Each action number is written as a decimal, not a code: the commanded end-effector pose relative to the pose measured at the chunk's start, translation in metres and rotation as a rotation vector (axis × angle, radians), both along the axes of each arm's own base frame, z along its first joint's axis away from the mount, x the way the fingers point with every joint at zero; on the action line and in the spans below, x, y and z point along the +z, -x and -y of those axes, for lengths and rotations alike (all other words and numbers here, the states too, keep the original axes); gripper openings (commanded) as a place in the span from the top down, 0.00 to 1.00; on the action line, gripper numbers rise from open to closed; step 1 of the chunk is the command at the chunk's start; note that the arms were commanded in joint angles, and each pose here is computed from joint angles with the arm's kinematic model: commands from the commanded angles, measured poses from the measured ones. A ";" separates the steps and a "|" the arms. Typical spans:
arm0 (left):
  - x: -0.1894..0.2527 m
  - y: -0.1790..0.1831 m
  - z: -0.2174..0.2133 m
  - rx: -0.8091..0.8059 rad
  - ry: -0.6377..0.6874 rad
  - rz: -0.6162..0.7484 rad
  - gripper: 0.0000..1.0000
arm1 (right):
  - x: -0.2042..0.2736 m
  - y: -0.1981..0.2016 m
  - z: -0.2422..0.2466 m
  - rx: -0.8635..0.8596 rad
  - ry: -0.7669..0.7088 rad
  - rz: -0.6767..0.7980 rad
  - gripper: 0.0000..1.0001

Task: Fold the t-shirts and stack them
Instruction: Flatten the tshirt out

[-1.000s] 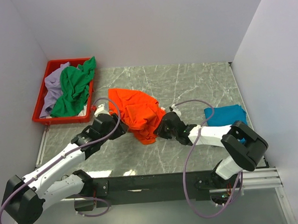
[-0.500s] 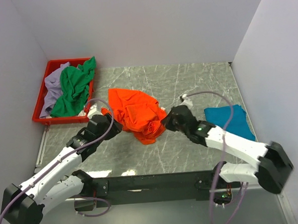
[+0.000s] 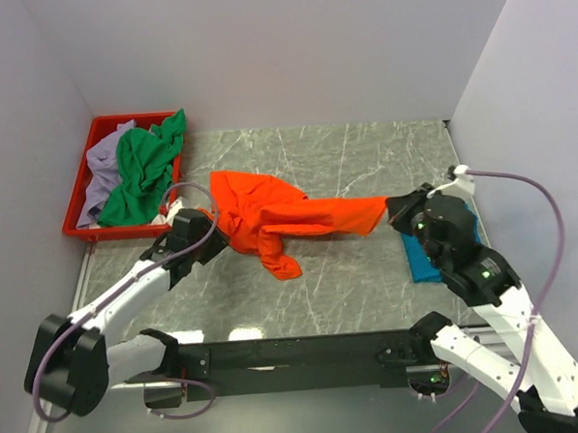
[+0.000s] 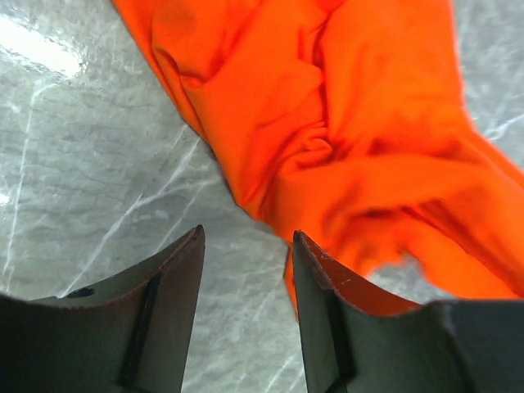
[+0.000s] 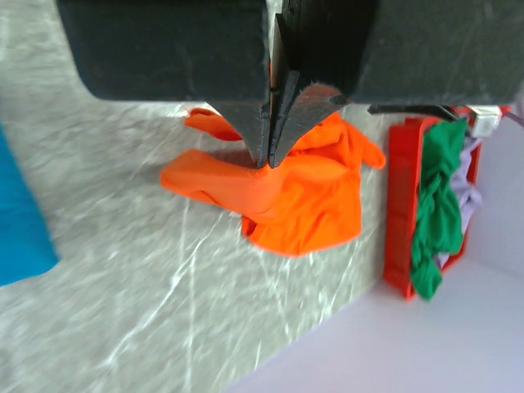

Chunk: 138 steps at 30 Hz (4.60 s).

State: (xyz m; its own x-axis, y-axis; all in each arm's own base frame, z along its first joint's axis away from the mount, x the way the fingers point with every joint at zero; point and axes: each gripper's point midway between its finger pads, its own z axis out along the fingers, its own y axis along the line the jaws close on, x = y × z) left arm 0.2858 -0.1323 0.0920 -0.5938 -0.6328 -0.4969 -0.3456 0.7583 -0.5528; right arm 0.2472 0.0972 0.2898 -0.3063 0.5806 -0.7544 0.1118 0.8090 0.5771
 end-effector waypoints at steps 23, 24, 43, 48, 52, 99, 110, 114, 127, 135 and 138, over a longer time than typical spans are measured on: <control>0.002 0.042 0.096 -0.281 0.022 0.060 0.53 | 0.082 -0.063 0.070 -0.181 0.137 0.034 1.00; -0.001 0.052 0.105 -0.319 0.011 0.065 0.54 | 0.080 -0.066 0.068 -0.173 0.136 0.026 1.00; -0.055 0.053 0.180 -0.449 -0.372 0.000 0.48 | 0.077 -0.068 0.066 -0.138 0.121 0.019 1.00; -0.044 0.049 0.151 -0.361 -0.474 -0.010 0.97 | 0.076 -0.067 0.069 -0.146 0.128 0.013 1.00; -0.012 0.052 0.110 -0.280 -0.473 0.006 0.99 | 0.078 -0.068 0.075 -0.168 0.133 0.006 1.00; -0.039 0.122 0.030 -0.044 -0.148 -0.114 0.49 | -0.037 -0.067 0.063 -0.065 0.104 -0.184 1.00; -0.058 0.117 0.036 -0.066 -0.243 -0.151 0.47 | -0.038 -0.066 0.058 -0.043 0.093 -0.177 1.00; -0.064 0.115 0.034 -0.057 -0.267 -0.154 0.47 | -0.039 -0.066 0.058 -0.040 0.091 -0.180 1.00; -0.038 0.099 0.042 -0.071 -0.323 -0.107 0.99 | -0.028 -0.058 0.060 -0.046 0.093 -0.172 1.00; 0.120 0.075 0.006 0.004 -0.199 0.193 1.00 | 0.010 -0.036 0.070 -0.096 0.083 -0.131 1.00; 0.181 0.070 -0.021 0.058 -0.187 0.298 1.00 | 0.042 -0.021 0.072 -0.112 0.056 -0.071 1.00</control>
State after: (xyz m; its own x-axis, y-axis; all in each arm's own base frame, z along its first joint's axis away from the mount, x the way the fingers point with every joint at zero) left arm 0.2158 -0.1530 0.2314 -0.4636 -0.5951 -0.6565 -0.2406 0.7976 -0.5531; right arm 0.2856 0.0325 0.2806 -0.4067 0.5473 -0.7315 0.2696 0.8369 0.4763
